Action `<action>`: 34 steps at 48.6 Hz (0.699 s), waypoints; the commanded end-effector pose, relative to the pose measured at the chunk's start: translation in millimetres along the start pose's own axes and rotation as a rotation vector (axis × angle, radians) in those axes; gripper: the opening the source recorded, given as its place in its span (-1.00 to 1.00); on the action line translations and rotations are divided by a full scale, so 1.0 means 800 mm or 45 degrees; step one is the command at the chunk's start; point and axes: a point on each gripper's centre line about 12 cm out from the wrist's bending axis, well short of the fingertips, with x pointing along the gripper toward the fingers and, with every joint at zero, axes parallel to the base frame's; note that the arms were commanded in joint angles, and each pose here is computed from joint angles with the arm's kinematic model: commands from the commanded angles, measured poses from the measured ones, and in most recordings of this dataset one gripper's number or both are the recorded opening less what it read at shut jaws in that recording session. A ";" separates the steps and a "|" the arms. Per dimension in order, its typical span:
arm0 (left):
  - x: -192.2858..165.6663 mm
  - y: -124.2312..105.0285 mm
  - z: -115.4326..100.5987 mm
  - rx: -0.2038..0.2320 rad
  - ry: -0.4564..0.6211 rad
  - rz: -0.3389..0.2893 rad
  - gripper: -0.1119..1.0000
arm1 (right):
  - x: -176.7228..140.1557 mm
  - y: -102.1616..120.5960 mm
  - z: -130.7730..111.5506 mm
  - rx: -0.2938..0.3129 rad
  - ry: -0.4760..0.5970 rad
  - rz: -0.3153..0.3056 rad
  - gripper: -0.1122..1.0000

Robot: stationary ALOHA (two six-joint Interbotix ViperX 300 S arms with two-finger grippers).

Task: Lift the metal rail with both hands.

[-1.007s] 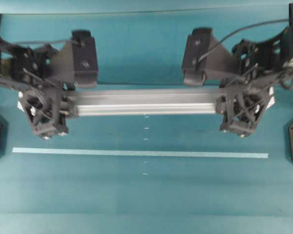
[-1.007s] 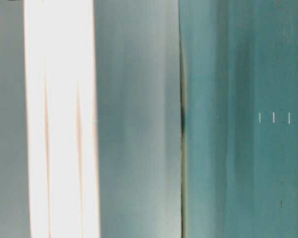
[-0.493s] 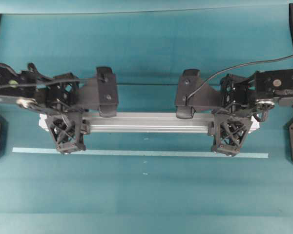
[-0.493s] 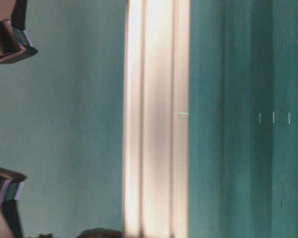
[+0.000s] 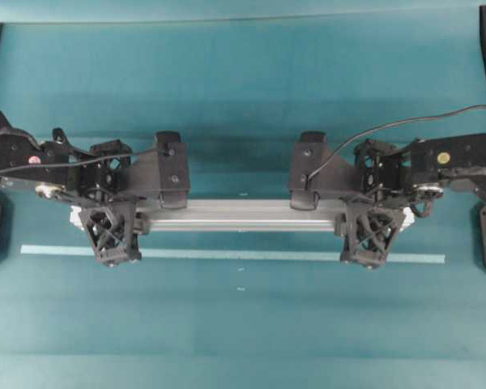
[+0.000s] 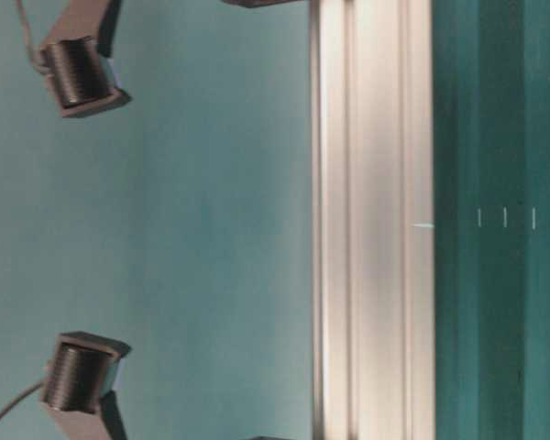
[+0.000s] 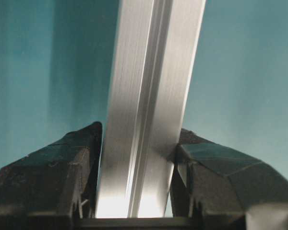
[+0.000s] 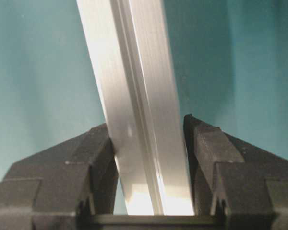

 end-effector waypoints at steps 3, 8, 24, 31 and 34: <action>0.003 0.004 0.005 -0.093 -0.039 -0.004 -0.21 | 0.013 0.011 -0.003 -0.020 -0.006 0.017 -0.04; 0.012 0.004 0.002 -0.093 -0.027 -0.003 -0.21 | 0.025 0.019 -0.004 -0.039 -0.014 0.025 -0.04; 0.039 0.000 -0.001 -0.123 -0.024 -0.009 -0.21 | 0.044 0.026 -0.002 -0.056 -0.020 0.029 -0.07; 0.047 -0.002 -0.002 -0.117 -0.012 -0.010 -0.21 | 0.051 0.025 -0.006 -0.055 0.001 0.025 -0.08; 0.049 -0.005 -0.004 -0.110 -0.006 -0.013 -0.21 | 0.052 0.025 -0.008 -0.058 0.002 0.023 -0.08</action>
